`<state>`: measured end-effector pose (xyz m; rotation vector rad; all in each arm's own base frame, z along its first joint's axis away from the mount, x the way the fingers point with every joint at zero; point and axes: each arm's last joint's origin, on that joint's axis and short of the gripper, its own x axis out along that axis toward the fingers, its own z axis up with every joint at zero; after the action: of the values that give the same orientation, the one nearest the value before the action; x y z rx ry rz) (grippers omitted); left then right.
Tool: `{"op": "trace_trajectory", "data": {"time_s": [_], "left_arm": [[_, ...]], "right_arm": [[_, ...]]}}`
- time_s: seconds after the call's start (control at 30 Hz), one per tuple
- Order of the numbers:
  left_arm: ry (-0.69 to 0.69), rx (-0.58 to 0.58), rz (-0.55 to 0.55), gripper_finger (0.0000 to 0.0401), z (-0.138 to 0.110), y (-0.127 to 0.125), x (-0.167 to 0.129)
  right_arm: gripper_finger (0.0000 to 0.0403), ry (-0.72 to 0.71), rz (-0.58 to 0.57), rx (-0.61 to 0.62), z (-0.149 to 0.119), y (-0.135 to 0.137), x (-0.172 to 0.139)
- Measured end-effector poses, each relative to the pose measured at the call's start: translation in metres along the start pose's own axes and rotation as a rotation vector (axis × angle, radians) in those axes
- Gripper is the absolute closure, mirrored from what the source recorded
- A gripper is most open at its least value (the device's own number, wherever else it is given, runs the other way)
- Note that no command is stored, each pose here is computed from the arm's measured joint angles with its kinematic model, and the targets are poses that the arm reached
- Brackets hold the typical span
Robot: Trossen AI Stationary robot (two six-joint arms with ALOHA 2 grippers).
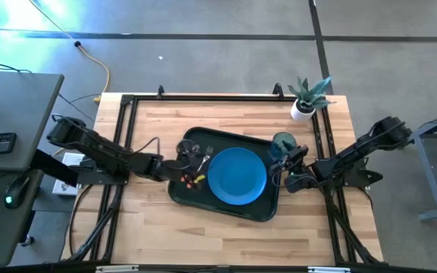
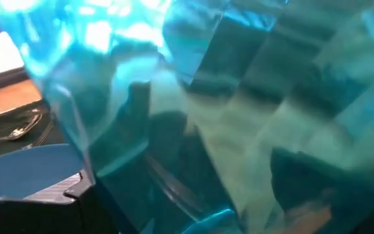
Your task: Pick and place plate/cup/fork/spoon on tray
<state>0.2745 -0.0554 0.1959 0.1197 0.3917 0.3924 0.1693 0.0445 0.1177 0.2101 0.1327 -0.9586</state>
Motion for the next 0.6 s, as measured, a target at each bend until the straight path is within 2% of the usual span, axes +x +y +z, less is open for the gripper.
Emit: {"op": "trace_trajectory", "data": {"time_s": [0.17, 0.37, 0.6], "left_arm": [[-0.059, -0.068, 0.028, 0.0190, -0.010, 0.012, -0.013], [-0.072, -0.070, -0.006, 0.0190, -0.014, 0.012, -0.022], [-0.084, -0.082, -0.013, 0.0190, -0.013, 0.012, -0.026]], "right_arm": [[0.0054, 0.031, -0.010, 0.001, -0.007, -0.003, 0.005], [0.0054, 0.055, -0.025, -0.035, -0.014, 0.007, 0.013], [0.0054, 0.077, -0.042, -0.067, -0.011, 0.019, 0.024]]}}
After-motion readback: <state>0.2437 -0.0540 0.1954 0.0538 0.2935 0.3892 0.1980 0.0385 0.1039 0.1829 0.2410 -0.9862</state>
